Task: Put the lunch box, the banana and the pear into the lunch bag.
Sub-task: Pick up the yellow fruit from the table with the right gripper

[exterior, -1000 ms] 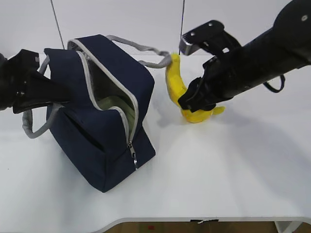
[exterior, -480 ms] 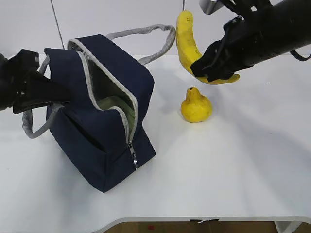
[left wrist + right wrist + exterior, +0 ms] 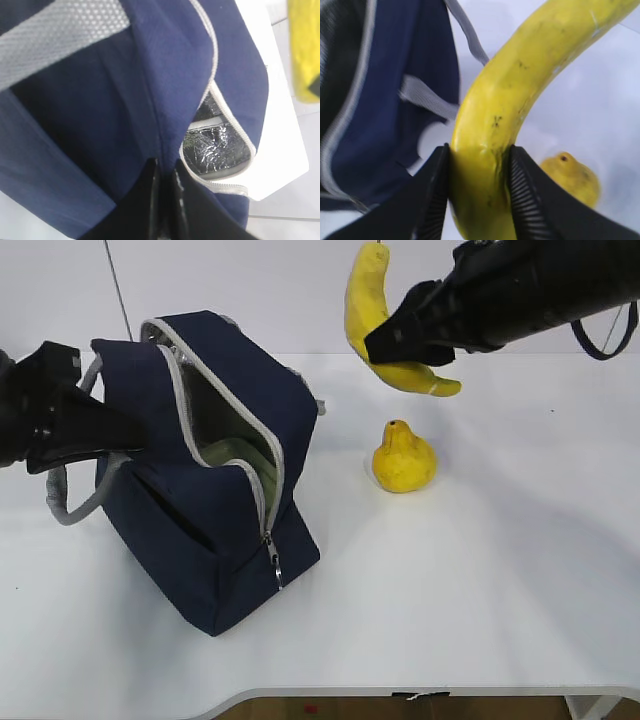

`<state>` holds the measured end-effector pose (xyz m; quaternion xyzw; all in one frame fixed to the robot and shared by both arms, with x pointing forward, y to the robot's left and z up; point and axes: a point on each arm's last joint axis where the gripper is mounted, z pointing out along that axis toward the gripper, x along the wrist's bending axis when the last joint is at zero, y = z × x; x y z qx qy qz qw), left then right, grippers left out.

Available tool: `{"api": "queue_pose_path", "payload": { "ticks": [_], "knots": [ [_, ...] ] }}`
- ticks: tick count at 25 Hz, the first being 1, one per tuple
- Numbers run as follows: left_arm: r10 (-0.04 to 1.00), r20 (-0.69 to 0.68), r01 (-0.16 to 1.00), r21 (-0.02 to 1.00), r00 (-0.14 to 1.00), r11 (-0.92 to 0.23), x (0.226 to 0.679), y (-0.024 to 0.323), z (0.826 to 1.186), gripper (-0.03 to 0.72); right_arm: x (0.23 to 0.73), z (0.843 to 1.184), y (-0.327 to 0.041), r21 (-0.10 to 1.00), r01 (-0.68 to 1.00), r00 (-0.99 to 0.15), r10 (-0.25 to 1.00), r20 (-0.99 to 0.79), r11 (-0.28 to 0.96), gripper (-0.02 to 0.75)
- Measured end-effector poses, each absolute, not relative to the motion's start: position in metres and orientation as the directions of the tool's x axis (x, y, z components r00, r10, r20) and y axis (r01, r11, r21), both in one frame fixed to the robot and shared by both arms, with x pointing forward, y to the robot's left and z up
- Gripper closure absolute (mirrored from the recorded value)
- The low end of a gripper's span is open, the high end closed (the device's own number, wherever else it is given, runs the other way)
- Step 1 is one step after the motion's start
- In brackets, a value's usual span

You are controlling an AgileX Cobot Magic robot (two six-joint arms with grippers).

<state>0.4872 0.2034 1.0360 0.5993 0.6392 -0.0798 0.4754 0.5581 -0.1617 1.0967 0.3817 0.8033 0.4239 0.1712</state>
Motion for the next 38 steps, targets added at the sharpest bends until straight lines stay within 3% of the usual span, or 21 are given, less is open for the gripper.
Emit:
{"api": "queue_pose_path", "payload": {
  "ticks": [4, 9, 22, 38],
  "knots": [
    [0.694, -0.696, 0.839, 0.479, 0.184, 0.259, 0.487, 0.203, 1.036, 0.687, 0.555, 1.106, -0.153, 0.823, 0.521, -0.648, 0.732, 0.210, 0.226, 0.451],
    [0.696, -0.691, 0.832, 0.493, 0.196, 0.256, 0.487, 0.204, 1.038, 0.687, 0.550, 1.115, -0.145, 0.850, 0.491, -0.711, 0.651, 0.264, 0.191, 0.451],
    [0.679, -0.711, 0.813, 0.497, 0.180, 0.304, 0.488, 0.204, 1.043, 0.687, 0.547, 1.130, -0.093, 0.897, 0.363, -0.870, 0.436, 0.229, 0.252, 0.451],
    [0.680, -0.711, 0.812, 0.497, 0.179, 0.306, 0.488, 0.204, 1.043, 0.687, 0.580, 1.065, -0.058, 0.817, 0.422, -0.878, 0.403, 0.260, 0.394, 0.451]
  ]
}}
